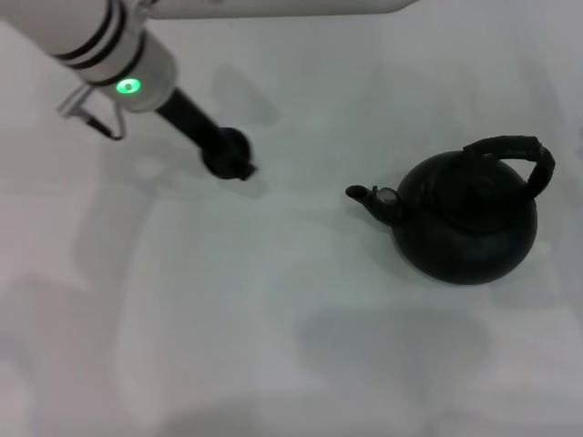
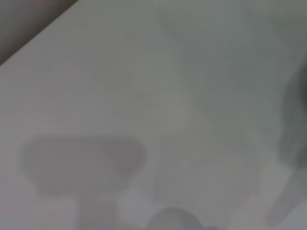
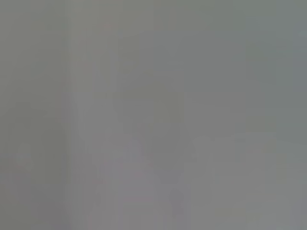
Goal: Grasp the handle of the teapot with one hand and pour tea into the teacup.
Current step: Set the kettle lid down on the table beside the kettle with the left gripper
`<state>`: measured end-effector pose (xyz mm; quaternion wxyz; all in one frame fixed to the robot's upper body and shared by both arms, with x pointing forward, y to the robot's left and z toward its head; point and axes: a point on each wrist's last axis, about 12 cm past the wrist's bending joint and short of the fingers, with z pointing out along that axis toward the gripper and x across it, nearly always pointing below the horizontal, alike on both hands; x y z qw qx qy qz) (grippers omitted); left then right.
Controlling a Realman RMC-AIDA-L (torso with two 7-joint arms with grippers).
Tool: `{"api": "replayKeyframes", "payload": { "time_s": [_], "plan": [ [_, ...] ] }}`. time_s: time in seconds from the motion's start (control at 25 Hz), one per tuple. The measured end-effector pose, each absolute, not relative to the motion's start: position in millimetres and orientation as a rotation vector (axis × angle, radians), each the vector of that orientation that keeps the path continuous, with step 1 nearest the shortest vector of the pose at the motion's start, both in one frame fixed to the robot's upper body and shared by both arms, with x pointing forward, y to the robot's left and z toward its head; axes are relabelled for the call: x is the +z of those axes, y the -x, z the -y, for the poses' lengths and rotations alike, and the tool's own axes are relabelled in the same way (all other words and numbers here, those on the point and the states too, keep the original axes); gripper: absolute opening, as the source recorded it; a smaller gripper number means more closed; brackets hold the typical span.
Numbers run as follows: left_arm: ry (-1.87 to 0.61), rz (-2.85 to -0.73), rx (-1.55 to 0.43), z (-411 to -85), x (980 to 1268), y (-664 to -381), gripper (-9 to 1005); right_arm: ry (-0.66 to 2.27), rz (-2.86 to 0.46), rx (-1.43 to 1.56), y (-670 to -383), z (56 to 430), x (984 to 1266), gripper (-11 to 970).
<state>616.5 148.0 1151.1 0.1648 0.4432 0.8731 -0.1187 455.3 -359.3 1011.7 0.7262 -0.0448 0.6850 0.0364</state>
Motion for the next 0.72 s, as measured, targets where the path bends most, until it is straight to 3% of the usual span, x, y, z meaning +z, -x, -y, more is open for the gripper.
{"api": "replayKeyframes", "payload": {
  "time_s": [0.36, 0.72],
  "plan": [
    [-1.451, -2.465, -0.423, -107, 1146, -605, 710, 0.106, -1.502, 0.087, -459, 358, 1013, 874],
    [-1.452, -2.484, -0.423, -99, 1133, -604, 712, 0.11, -1.502, 0.091, -459, 357, 1014, 875]
  ]
}}
